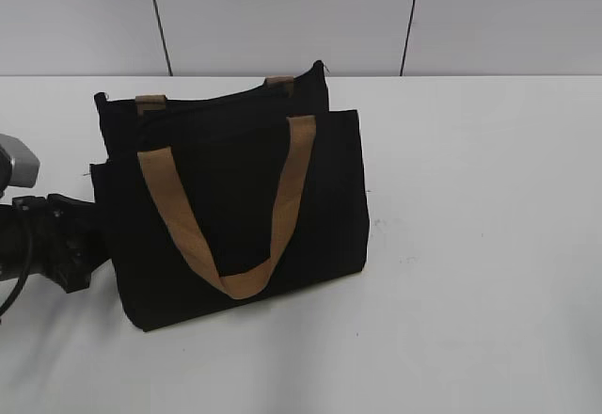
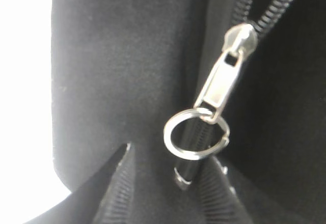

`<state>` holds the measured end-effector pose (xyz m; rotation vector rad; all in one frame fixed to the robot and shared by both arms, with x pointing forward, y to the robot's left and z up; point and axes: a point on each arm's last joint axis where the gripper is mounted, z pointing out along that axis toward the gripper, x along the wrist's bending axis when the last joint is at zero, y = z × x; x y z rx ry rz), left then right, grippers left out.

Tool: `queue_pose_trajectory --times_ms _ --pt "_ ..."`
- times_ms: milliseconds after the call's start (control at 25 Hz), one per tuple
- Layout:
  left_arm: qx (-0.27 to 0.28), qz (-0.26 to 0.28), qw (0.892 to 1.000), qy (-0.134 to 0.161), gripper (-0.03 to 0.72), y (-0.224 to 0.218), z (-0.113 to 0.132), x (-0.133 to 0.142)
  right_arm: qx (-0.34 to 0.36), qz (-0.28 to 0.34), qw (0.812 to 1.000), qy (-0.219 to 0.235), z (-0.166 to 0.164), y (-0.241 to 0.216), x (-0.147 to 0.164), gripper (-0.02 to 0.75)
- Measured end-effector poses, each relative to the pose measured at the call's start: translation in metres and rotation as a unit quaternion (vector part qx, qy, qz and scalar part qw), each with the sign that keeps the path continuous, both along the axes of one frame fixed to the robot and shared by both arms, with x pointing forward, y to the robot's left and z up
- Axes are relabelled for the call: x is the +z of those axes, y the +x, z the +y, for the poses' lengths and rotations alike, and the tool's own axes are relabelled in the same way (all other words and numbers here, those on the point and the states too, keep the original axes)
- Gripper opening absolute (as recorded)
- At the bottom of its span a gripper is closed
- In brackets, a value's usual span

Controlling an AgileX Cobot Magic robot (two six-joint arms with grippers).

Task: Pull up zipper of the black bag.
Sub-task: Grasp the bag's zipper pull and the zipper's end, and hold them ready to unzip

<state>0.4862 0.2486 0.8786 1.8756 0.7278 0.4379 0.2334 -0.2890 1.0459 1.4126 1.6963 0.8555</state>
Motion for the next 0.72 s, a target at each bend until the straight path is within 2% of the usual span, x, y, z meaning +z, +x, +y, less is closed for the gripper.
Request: queue_pose_trajectory --times_ms 120,240,480,720 --pt "-0.001 0.000 1.000 0.000 0.303 -0.0001 -0.0001 0.0000 0.000 0.000 1.000 0.000 0.0000 0.0000 0.0000 0.506" --pt "-0.001 0.001 1.000 0.000 0.244 -0.0001 -0.0001 -0.0003 0.000 0.000 1.000 0.000 0.0000 0.0000 0.0000 0.506" --pt "0.002 0.000 1.000 0.000 0.027 0.0002 0.0002 -0.0002 0.000 0.000 1.000 0.000 0.0000 0.0000 0.0000 0.506" --pt "0.019 0.000 1.000 -0.008 0.013 0.0024 0.0016 0.0008 0.000 0.000 1.000 0.000 0.0000 0.0000 0.0000 0.506"
